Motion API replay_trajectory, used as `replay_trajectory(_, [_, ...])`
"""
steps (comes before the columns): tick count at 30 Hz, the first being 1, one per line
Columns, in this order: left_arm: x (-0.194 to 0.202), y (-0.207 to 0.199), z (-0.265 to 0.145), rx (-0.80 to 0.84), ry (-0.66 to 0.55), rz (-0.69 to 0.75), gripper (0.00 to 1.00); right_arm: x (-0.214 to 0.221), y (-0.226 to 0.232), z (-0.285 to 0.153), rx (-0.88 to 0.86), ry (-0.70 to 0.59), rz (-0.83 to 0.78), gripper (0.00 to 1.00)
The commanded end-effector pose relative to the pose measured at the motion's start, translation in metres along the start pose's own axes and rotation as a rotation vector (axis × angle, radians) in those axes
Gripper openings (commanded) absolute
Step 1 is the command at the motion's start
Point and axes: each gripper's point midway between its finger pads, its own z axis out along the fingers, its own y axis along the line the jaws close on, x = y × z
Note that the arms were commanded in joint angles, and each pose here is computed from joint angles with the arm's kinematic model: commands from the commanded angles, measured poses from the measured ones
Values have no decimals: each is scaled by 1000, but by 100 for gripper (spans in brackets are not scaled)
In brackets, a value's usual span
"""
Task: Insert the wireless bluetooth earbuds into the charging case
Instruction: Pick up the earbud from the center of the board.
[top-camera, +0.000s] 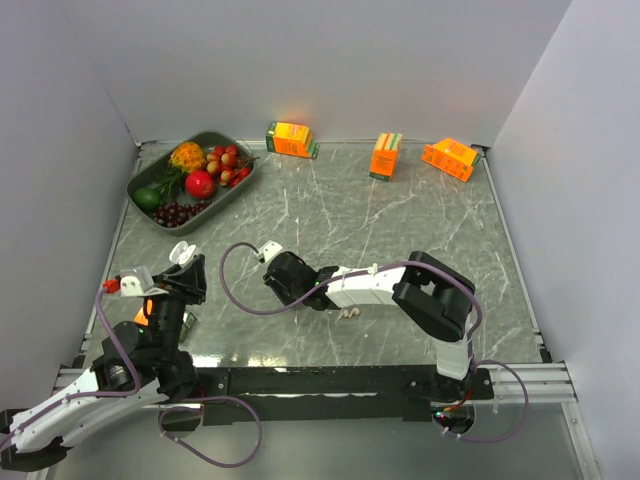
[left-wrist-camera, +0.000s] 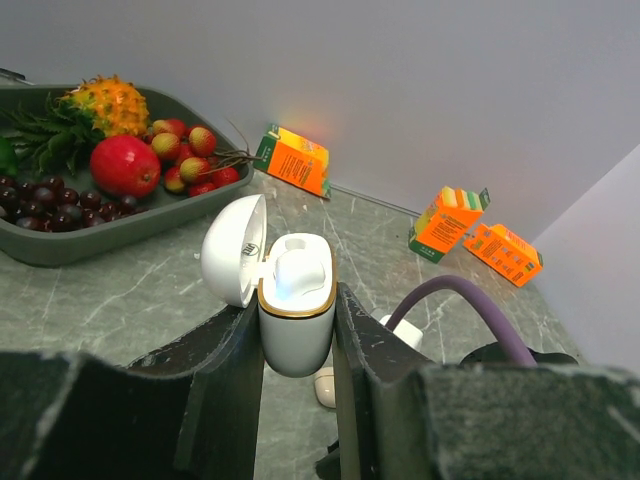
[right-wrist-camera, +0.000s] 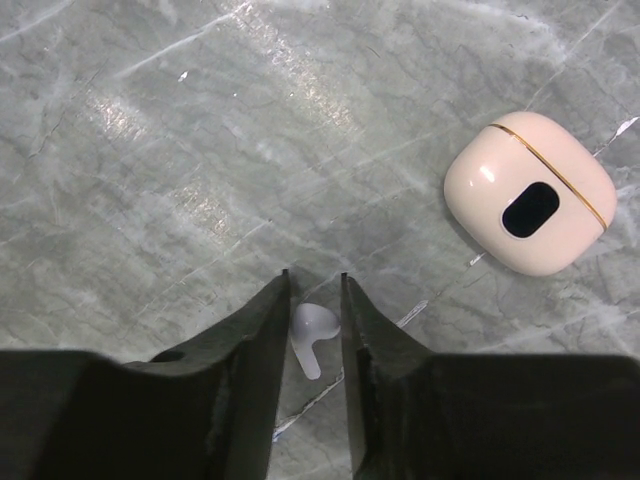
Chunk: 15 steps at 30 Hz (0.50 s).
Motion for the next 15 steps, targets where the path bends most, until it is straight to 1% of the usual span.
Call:
replay_trajectory(1, [-22, 2, -3, -4, -41, -79, 1, 0, -1, -4, 3, -9, 24, 30])
replay_trajectory(2, [-22, 2, -3, -4, -41, -79, 1, -3, -2, -8, 2, -18, 35, 28])
replay_trajectory(7, [-20, 0, -2, -1, -36, -73, 1, -16, -2, -27, 2, -65, 81, 21])
replay_trajectory(10, [-20, -2, -1, 2, -35, -73, 1, -16, -8, -38, 31, -50, 116, 20])
replay_trajectory(13, [-21, -3, -1, 8, -38, -79, 1, -20, -9, -44, 40, -59, 139, 37])
replay_trajectory(14, [-21, -4, -2, 12, -38, -79, 1, -20, -10, -45, 44, -55, 148, 47])
replay_trajectory(15, [-17, -5, 0, 10, -26, -61, 1, -20, -10, -46, 47, -55, 149, 50])
